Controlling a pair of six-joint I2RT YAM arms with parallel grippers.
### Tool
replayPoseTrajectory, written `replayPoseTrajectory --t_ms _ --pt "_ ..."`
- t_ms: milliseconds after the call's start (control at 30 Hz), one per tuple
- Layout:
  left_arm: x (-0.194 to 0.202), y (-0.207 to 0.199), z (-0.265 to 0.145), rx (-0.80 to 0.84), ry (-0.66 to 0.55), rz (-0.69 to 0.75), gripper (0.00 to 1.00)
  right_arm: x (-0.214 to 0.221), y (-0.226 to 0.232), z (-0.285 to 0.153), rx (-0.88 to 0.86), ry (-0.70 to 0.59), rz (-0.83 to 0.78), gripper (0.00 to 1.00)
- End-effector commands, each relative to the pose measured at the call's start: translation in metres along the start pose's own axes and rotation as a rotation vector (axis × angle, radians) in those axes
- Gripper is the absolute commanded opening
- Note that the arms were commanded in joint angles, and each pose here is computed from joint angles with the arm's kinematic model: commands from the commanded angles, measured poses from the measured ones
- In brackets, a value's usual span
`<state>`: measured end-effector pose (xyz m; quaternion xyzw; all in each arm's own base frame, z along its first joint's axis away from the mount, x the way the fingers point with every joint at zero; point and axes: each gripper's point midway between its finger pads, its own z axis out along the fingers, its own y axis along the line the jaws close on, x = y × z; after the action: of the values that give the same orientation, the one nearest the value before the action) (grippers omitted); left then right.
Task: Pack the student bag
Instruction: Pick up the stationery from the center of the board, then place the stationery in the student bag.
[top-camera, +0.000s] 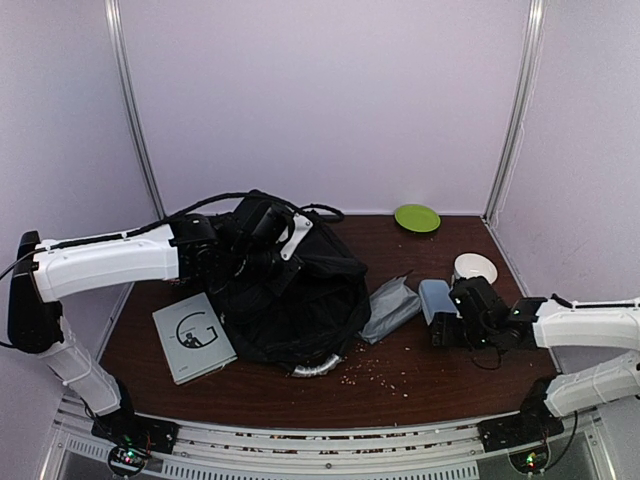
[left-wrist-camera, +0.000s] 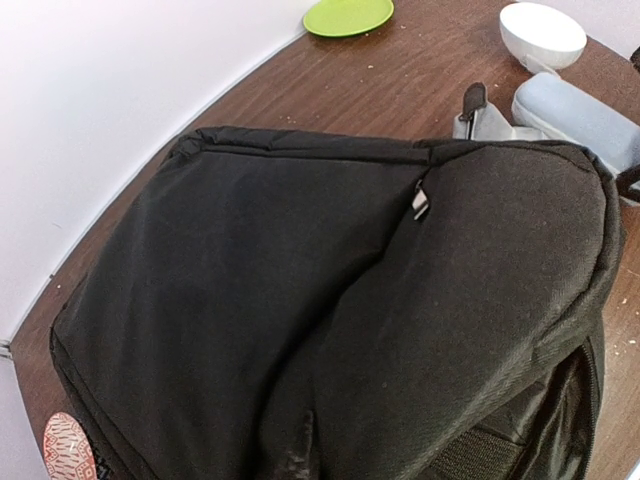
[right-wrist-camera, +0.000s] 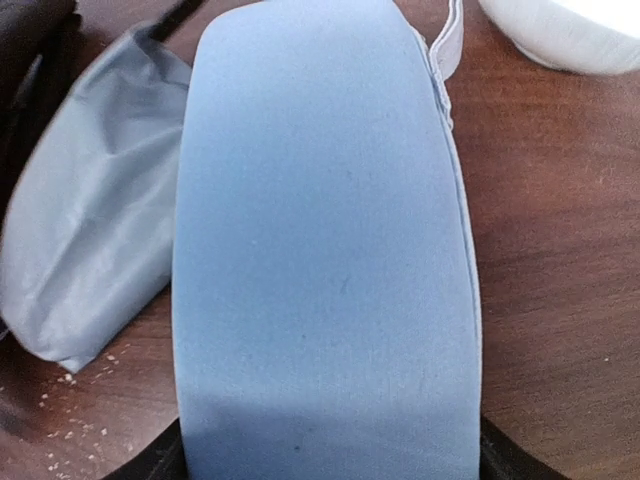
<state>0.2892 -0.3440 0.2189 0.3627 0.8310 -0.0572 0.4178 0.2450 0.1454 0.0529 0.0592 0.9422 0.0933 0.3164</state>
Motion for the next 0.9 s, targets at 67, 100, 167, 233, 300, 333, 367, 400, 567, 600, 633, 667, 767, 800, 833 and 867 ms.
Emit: replayPoseTrajectory --t_ms 67,100,167,233,300,333,367,400,567,600,633,667,767,800,833,867 --pt "-0.049 0.015 -0.022 -0.029 -0.183 -0.077 0.00 -0.024 0.025 -0.058 -0.187 -0.108 -0.064 0.68" --pt "-0.050 0.015 -0.023 -0.029 -0.189 -0.080 0.00 -0.025 0.028 -0.066 -0.218 -0.117 -0.067 0.67" --pt "-0.053 0.014 -0.021 -0.027 -0.194 -0.084 0.00 -0.027 0.040 -0.086 -0.315 -0.137 -0.079 0.66" --pt "-0.056 0.014 -0.021 -0.025 -0.199 -0.086 0.00 -0.027 0.060 -0.107 -0.447 -0.154 -0.092 0.66" --pt "-0.060 0.014 -0.019 -0.028 -0.202 -0.092 0.00 -0.025 0.082 -0.127 -0.578 -0.151 -0.103 0.65" --pt "-0.063 0.014 -0.020 -0.030 -0.208 -0.097 0.00 -0.021 0.093 -0.134 -0.633 -0.136 -0.113 0.65" --pt "-0.066 0.015 -0.021 -0.028 -0.213 -0.105 0.00 -0.017 0.105 -0.141 -0.680 -0.117 -0.131 0.65" --pt "-0.070 0.015 -0.024 -0.026 -0.225 -0.114 0.00 -0.013 0.116 -0.146 -0.710 -0.098 -0.153 0.65" --pt "-0.092 0.016 -0.044 0.000 -0.322 -0.144 0.00 0.006 0.171 -0.161 -0.773 -0.010 -0.298 0.65" --pt "-0.095 0.015 -0.049 0.005 -0.337 -0.146 0.00 0.008 0.181 -0.162 -0.782 0.005 -0.315 0.65" --pt "-0.098 0.015 -0.052 0.011 -0.352 -0.147 0.00 0.011 0.191 -0.161 -0.787 0.017 -0.330 0.65" --pt "-0.100 0.013 -0.055 0.019 -0.362 -0.143 0.00 0.012 0.199 -0.160 -0.793 0.022 -0.335 0.65" --pt "-0.104 0.005 -0.061 0.040 -0.379 -0.123 0.00 0.006 0.221 -0.156 -0.814 0.003 -0.299 0.65" --pt "-0.104 0.001 -0.061 0.047 -0.380 -0.116 0.00 0.003 0.225 -0.152 -0.806 -0.003 -0.286 0.65" --pt "-0.104 -0.001 -0.063 0.050 -0.382 -0.113 0.00 0.001 0.230 -0.148 -0.790 -0.002 -0.279 0.65" --pt "-0.104 -0.003 -0.064 0.053 -0.384 -0.109 0.00 -0.001 0.233 -0.141 -0.759 0.001 -0.275 0.65"
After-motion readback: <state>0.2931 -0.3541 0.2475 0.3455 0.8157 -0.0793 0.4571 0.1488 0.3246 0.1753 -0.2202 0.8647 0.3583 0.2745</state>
